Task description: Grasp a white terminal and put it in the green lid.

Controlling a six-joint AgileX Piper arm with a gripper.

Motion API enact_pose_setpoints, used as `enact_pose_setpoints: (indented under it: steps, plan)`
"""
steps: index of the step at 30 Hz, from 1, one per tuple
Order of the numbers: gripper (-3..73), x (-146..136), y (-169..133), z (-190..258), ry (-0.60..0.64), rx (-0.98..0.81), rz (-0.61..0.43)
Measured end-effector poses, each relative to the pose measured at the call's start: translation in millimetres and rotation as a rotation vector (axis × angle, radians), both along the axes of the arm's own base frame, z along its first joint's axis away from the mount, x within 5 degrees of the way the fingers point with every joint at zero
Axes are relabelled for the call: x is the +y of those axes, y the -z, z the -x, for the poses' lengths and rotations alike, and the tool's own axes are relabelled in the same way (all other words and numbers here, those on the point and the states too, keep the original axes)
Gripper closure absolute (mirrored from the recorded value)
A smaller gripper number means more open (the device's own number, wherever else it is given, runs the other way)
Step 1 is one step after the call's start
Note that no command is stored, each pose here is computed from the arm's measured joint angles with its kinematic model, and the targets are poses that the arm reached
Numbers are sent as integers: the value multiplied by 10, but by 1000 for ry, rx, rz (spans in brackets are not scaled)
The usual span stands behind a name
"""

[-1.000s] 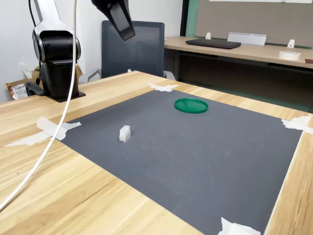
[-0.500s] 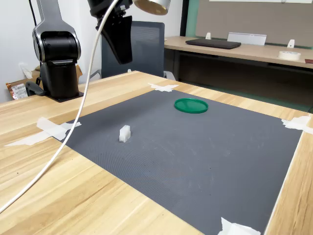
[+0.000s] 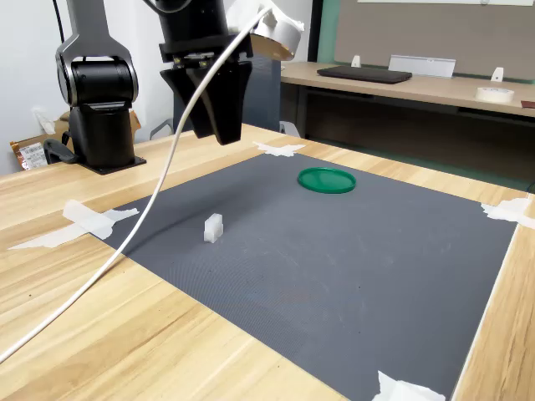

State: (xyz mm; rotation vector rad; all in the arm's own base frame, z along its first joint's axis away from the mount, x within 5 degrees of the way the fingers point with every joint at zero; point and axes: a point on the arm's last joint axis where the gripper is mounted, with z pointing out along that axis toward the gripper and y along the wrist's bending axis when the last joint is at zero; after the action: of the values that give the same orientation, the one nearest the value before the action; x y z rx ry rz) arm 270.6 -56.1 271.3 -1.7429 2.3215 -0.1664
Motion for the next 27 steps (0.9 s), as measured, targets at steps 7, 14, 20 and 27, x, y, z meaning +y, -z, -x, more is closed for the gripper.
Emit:
enact_pose_setpoints:
  steps: [7,14,20,27]
  plan:
    - [46,-20,110,-69,-45,27,7]
    - [42,-36,133,-75,-11,38,10]
    - [42,-35,213,-70,67,63,-12]
    - [42,-46,377,-68,147,40,-17]
